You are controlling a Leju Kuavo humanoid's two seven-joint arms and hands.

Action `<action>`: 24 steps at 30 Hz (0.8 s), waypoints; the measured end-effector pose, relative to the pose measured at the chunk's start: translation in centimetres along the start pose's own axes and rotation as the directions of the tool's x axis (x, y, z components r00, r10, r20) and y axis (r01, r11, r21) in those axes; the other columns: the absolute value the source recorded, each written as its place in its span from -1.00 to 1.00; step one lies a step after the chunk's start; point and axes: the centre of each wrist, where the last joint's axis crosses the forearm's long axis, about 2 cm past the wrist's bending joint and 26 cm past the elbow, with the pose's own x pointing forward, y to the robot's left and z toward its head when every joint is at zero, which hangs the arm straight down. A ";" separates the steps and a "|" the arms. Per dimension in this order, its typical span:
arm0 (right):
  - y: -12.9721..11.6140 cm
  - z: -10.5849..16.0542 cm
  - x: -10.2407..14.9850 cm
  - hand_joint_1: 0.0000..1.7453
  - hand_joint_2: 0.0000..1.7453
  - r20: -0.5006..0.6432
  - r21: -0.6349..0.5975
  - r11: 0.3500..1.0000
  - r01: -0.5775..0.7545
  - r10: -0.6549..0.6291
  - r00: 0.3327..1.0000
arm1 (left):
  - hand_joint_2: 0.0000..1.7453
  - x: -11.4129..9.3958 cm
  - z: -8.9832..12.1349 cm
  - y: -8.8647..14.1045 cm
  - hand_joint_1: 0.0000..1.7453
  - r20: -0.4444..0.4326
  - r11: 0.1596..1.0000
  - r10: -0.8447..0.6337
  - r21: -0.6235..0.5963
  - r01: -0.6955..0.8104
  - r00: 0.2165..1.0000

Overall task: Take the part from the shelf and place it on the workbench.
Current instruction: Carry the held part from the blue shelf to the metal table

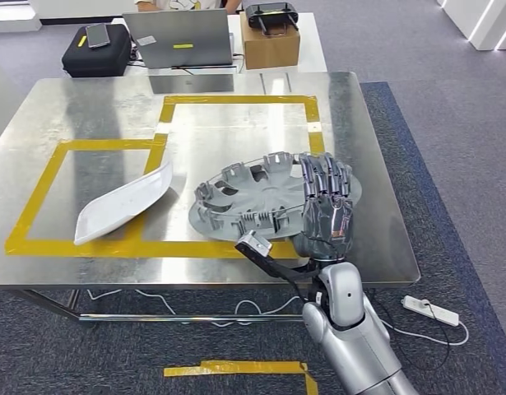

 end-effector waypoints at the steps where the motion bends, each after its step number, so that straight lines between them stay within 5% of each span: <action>1: 0.0 0.0 0.0 -1.00 1.00 0.000 0.000 1.000 0.000 0.000 1.000 | -1.00 0.0 0.0 0.0 -1.00 0.000 1.000 0.000 0.000 0.000 1.000; 24: 0.0 0.0 0.0 -1.00 1.00 0.000 0.000 1.000 0.000 0.000 1.000 | -1.00 0.0 0.0 0.0 -1.00 0.000 1.000 0.000 0.000 0.000 1.000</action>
